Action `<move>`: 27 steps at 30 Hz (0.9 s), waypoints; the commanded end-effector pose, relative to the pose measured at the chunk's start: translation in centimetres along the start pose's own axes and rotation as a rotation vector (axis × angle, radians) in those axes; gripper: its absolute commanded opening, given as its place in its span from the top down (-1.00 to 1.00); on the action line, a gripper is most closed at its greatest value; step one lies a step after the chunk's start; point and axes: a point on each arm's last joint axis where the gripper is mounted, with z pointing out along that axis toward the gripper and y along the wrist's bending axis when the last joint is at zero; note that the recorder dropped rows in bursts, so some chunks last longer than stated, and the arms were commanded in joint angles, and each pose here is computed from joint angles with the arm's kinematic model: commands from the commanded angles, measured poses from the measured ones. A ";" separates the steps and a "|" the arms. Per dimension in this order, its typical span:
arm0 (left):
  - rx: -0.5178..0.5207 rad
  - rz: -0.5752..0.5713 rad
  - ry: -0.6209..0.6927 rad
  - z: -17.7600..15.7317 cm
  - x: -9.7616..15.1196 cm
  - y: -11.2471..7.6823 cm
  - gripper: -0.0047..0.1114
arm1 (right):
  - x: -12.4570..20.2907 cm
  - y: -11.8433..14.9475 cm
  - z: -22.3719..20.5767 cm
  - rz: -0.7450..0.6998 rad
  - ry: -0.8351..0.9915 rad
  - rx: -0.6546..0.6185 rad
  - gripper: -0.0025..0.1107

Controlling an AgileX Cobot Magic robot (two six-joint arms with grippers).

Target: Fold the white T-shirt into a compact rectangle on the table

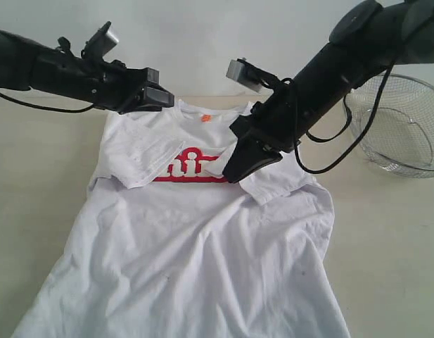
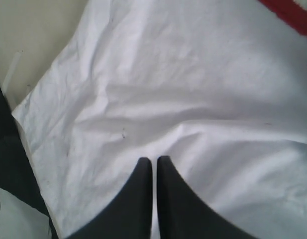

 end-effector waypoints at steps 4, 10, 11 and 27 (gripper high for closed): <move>-0.019 0.148 0.058 -5.8 -1.4 0.6 0.84 | 0.3 2.3 -3.6 -0.086 0.004 0.126 0.96; 0.085 0.128 0.186 -10.3 -0.3 -0.6 0.84 | 2.6 3.2 -7.2 0.008 0.000 0.245 0.96; 0.108 0.122 0.203 -10.8 0.2 -1.2 0.84 | 3.6 3.3 -7.6 0.038 0.002 0.251 0.96; -0.277 -0.225 0.203 -15.9 17.3 -4.6 0.84 | 19.1 4.0 -4.5 0.470 0.060 0.402 0.96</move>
